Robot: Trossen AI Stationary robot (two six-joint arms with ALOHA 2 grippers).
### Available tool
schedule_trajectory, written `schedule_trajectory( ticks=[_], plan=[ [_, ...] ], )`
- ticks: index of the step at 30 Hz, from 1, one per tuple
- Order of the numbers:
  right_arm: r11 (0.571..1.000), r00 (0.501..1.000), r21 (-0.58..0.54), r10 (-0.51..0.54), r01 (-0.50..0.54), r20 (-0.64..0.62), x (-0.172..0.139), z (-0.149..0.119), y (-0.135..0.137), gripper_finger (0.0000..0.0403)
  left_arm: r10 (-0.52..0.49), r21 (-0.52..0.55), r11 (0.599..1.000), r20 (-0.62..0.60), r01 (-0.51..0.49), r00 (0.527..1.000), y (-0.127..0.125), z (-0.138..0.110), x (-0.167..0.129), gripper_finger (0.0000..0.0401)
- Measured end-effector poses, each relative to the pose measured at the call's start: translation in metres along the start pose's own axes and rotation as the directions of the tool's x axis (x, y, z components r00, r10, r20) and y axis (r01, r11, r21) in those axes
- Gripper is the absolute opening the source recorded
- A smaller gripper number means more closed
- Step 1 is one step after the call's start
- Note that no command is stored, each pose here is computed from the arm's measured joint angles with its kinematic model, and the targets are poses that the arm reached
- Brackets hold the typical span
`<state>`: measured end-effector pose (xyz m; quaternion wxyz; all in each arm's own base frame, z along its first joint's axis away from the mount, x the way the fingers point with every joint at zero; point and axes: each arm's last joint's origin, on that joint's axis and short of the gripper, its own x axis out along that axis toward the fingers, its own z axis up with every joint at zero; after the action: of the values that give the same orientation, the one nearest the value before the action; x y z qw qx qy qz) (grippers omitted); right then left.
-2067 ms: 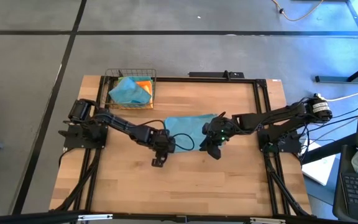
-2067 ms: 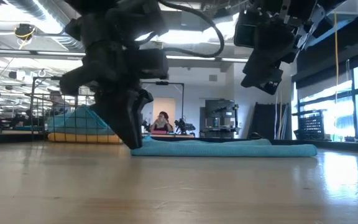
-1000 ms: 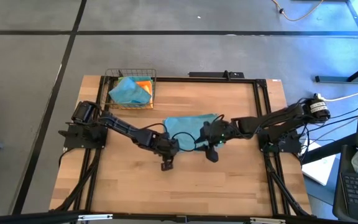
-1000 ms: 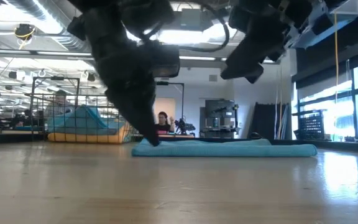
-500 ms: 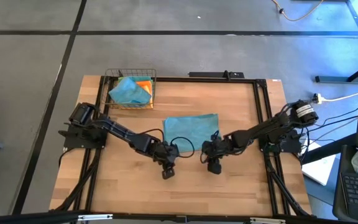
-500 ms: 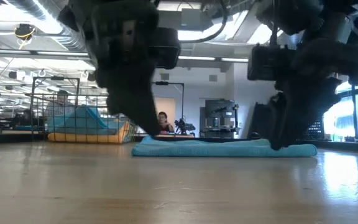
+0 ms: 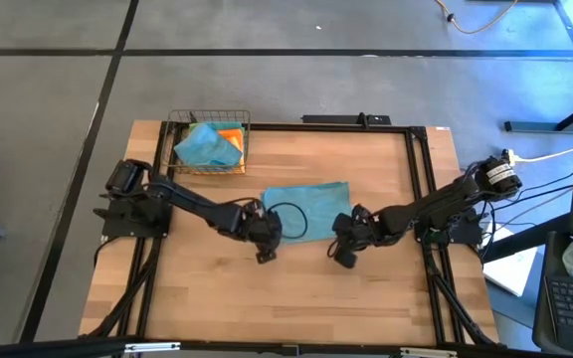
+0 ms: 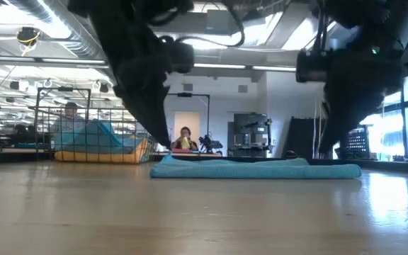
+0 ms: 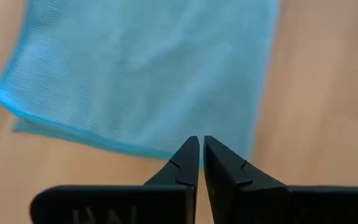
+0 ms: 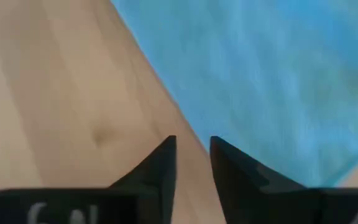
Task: Fold microfiber towels
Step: Fold the light blue microfiber cloth
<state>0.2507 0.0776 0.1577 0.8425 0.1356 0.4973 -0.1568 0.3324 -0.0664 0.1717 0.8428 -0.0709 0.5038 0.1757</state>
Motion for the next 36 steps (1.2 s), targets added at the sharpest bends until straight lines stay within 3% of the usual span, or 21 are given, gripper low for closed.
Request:
schedule_trajectory(
  ticks=[4,8,12,18,22,27,36],
  plan=[
    [1.000,1.000,0.021,0.020,-0.020,0.020,0.002,0.005,0.000,0.0045,0.017,-0.046,0.999,0.017,-0.016,1.000,0.013,0.004,0.008,0.0014],
    [0.999,0.999,0.035,-0.007,0.008,-0.044,0.011,0.002,-0.010,0.0007,-0.053,-0.088,0.994,0.056,0.058,0.997,0.016,0.007,0.021,0.0006],
    [0.996,0.996,0.061,-0.054,0.058,-0.074,0.013,-0.001,-0.022,0.0012,-0.111,-0.093,0.989,0.047,0.115,0.993,0.014,0.007,0.025,0.0001],
    [0.996,0.996,0.060,-0.061,0.065,-0.070,0.018,0.001,-0.031,0.0004,-0.114,-0.082,0.990,0.055,0.118,0.992,0.010,0.006,0.023,0.0003],
    [0.988,0.984,0.095,-0.111,0.125,-0.138,0.023,-0.006,-0.048,0.0008,-0.115,-0.103,0.988,0.040,0.118,0.993,0.007,0.003,0.027,0.0001],
    [0.990,0.979,0.107,-0.069,0.090,-0.191,0.028,-0.009,-0.061,0.0006,-0.123,-0.168,0.978,0.028,0.126,0.992,0.002,0.000,0.035,0.0005],
    [0.999,0.981,0.020,-0.038,0.043,-0.188,0.034,0.004,-0.086,0.0011,-0.292,-0.246,0.923,0.049,0.295,0.955,-0.013,0.002,0.053,0.0005]
  ],
)
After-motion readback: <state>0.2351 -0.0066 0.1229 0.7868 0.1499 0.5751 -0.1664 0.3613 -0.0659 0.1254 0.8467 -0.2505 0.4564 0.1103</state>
